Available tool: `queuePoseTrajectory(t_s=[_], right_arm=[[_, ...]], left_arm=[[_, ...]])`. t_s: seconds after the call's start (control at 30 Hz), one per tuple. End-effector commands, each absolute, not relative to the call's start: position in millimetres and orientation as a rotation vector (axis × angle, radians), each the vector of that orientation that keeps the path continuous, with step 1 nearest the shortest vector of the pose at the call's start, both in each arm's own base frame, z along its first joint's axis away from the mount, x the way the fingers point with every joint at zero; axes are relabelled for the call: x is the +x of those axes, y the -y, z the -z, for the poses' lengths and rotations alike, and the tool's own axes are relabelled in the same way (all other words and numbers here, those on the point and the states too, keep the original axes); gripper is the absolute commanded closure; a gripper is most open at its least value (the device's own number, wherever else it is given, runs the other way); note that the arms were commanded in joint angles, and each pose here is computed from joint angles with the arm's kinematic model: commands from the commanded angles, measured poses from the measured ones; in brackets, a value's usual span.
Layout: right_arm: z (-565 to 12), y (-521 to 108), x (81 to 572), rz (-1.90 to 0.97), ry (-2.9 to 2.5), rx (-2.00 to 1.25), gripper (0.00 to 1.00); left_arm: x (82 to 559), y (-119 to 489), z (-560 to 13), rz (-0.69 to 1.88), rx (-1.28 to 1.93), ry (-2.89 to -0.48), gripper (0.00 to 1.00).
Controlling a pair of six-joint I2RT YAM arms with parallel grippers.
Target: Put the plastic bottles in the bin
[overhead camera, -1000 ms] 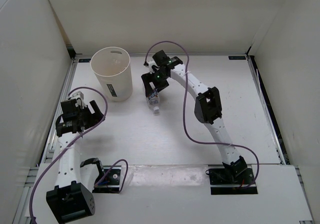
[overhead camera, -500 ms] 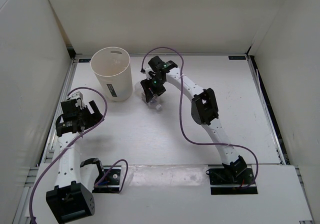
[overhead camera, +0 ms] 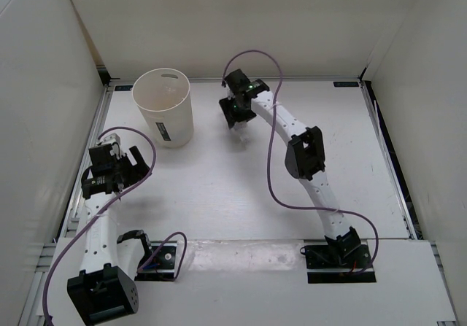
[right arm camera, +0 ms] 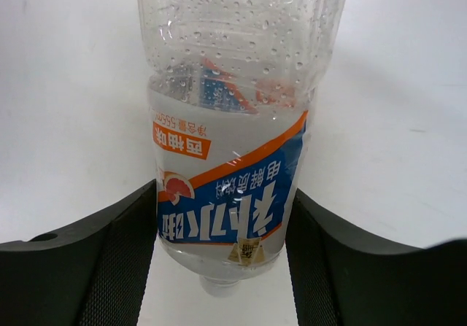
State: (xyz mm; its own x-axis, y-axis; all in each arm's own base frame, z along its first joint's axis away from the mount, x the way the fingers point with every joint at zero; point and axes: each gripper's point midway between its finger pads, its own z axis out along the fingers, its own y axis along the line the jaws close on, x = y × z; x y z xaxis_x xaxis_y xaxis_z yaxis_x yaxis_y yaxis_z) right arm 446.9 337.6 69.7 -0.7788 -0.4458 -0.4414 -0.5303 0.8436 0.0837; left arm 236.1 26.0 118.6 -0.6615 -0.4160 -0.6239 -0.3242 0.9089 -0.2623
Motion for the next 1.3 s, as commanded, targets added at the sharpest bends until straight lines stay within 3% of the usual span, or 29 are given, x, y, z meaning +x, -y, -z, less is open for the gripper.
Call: queuePoseTrajectory(t_s=[0.0,0.13,0.27,0.33,0.47,0.6,0.87,1.13,1.27], right_arm=[[-211,-321,506,-0.2,-2.237,-0.396,1.0],[-297,-320,538,-0.175,-1.927,-0.154,1.0],[-378,-349,545,-0.302,-1.657,-0.152,1.0],[-425,-368,539,-0.394,-1.511,-0.202,1.0],[-460,-435,490,-0.6,-1.306,-0.477,1.0],[-463,-490,435,-0.793,-1.116,-0.752,1.0],[-447,-542,391,-0.939,-0.955,-0.946,1.0],[-384,-550,400,-0.984,-1.111,-1.002,1.0],[-370,-553,405,-0.977,-1.127,-1.008,0.94]], left_arm=[[242,-27,-125,0.164,-0.522,-2.305,0.0],[241,-25,-124,0.173,-0.521,-2.31,0.0],[242,-24,-124,0.175,-0.512,-2.308,0.0],[241,-23,-124,0.18,-0.508,-2.308,0.0],[241,-24,-125,0.176,-0.505,-2.303,0.0],[242,-23,-124,0.178,-0.501,-2.302,0.0],[242,-24,-127,0.174,-0.49,-2.292,0.0],[241,-24,-126,0.167,-0.491,-2.299,0.0],[240,-23,-124,0.173,-0.488,-2.314,0.0]])
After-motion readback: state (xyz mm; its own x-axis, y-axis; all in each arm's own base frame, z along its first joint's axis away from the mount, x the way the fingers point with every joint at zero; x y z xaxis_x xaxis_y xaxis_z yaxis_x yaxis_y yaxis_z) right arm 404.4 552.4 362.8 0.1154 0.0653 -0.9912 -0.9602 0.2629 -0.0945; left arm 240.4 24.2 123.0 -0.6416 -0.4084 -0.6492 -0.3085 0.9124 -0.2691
